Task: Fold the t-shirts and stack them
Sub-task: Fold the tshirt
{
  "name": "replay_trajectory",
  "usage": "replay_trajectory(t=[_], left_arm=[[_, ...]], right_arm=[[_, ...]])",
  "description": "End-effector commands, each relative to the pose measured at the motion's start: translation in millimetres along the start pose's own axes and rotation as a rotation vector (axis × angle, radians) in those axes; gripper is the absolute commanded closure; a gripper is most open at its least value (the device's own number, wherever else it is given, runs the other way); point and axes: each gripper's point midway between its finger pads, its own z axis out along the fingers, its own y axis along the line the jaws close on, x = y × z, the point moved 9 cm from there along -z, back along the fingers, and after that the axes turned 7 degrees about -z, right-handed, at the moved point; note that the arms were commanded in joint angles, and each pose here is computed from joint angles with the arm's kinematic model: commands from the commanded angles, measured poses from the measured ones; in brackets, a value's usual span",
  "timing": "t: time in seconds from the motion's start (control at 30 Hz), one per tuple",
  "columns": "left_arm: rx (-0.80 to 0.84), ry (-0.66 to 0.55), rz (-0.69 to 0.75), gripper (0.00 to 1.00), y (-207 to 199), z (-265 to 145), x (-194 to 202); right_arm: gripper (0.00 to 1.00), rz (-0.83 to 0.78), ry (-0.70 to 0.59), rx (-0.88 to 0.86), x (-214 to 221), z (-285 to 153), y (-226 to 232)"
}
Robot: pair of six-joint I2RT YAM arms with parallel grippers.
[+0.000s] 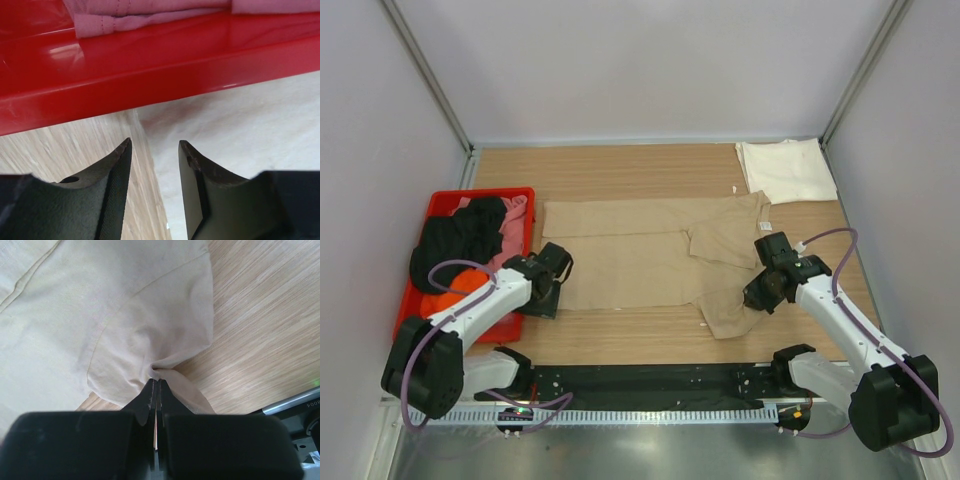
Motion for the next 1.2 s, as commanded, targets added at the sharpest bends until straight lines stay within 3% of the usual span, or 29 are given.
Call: replay_trajectory(t=[0.0, 0.23, 0.47, 0.57, 0.6, 0.7, 1.17], left_arm=[[0.009, -0.033, -0.063, 0.55, 0, 3, 1], [0.025, -0.018, -0.068, 0.51, -1, 9, 7], [0.029, -0.033, -0.071, 0.6, 1, 13, 6], [0.039, -0.043, -0.071, 0.73, 1, 12, 5], [0.044, -0.045, -0.07, 0.83, 0, 11, 4], [0.075, -0.05, -0.054, 1.0, -5, 6, 4], [0.152, -0.132, 0.017, 1.0, -42, -18, 7]], right_arm=[[0.99, -0.001, -0.043, -0.055, -6, -10, 9], [0.99, -0.001, -0.052, -0.052, -7, -12, 7], [0.99, 0.0, -0.082, -0.037, -10, -17, 6], [0.99, -0.003, -0.115, -0.017, -13, -20, 3], [0.99, -0.003, -0.127, -0.011, -14, -21, 2], [0.99, -0.01, -0.179, 0.012, -19, -24, -1], [0.99, -0.087, -0.351, 0.011, -53, -37, 24]])
